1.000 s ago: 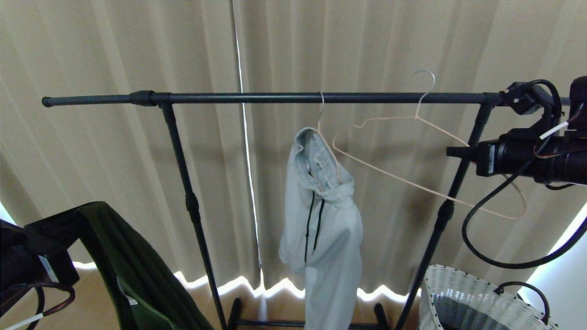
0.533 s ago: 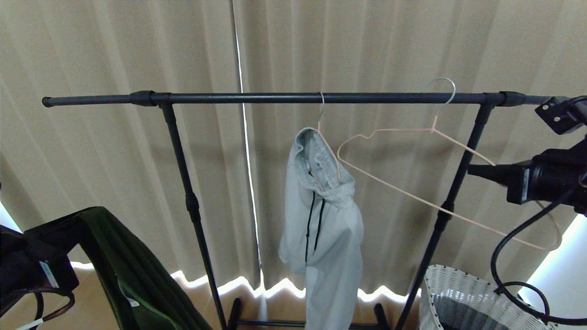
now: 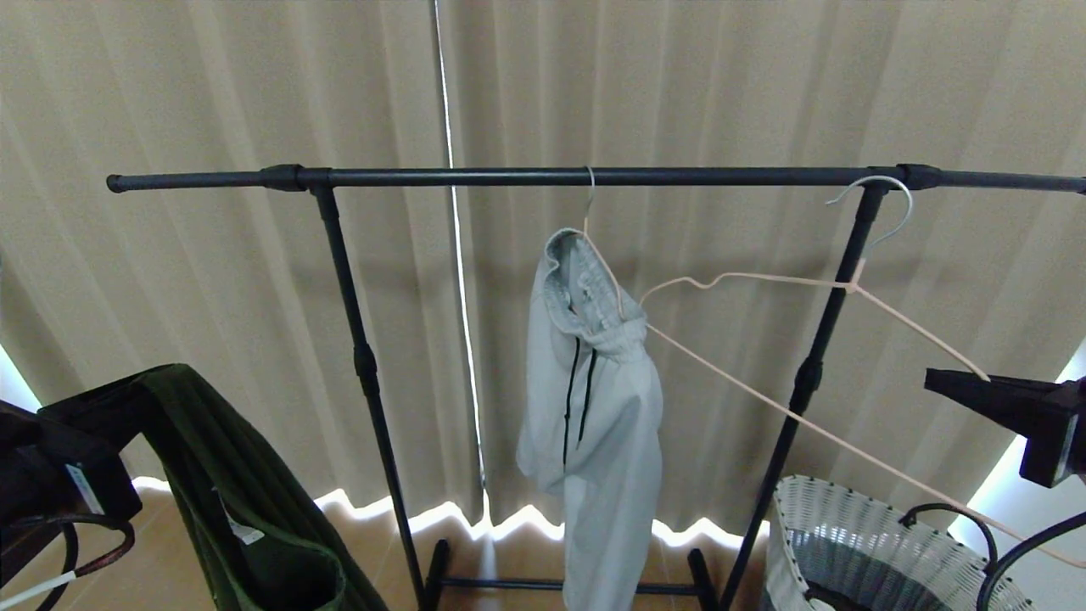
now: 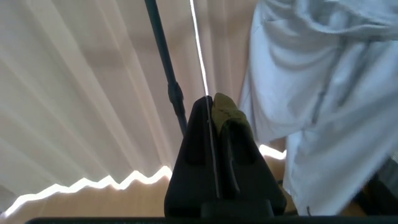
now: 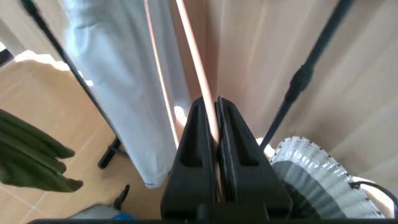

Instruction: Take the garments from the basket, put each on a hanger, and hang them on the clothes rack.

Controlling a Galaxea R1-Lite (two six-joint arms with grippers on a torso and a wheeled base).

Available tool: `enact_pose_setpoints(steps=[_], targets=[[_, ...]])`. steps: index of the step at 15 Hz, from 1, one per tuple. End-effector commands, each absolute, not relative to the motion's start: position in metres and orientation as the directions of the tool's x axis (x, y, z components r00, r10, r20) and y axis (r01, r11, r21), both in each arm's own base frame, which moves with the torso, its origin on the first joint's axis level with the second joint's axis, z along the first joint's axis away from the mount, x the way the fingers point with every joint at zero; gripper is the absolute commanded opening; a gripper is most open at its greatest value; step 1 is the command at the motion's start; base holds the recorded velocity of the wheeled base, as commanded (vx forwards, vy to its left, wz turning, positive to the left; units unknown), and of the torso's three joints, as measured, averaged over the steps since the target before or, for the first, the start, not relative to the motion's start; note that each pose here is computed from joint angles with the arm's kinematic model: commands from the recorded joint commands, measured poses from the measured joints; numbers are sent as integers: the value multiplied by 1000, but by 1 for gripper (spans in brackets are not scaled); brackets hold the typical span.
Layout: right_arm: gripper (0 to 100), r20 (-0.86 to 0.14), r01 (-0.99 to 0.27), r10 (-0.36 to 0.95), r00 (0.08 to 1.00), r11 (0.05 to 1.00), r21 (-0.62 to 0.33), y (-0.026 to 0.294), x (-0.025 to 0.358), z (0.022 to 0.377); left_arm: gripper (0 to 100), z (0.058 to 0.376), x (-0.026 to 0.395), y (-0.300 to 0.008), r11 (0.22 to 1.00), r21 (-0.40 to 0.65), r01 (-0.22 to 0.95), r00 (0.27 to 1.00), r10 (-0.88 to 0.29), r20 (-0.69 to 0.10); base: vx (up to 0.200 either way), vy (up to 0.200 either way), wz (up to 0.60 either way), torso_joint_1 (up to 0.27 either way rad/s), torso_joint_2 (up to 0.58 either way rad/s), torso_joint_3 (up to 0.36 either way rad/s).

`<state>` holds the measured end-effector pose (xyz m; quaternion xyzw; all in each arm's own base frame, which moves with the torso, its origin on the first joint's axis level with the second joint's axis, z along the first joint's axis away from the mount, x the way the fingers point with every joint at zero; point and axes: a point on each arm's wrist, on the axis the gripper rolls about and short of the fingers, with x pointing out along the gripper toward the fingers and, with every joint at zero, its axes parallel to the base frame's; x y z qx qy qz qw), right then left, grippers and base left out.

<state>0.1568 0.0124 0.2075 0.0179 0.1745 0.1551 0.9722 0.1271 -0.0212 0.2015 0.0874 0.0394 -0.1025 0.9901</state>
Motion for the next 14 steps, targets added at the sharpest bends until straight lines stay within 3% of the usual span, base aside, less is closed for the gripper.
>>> enact_pose_setpoints(steps=[1,7,14], targets=[[0,-331,-296,307,892,951,85,12,147,196,0,200,127,-21,964,163,209,976,-194,-103,-200,0,0,-7,7,12],[0,-333,-285,299,895,954,91,10,136,188,0,198,129,-18,968,165,187,979,-170,-113,-200,0,0,3,2,6],[0,-339,-268,303,891,952,147,10,116,174,0,195,127,-14,967,198,160,983,-138,-119,0,0,0,0,0,0]])
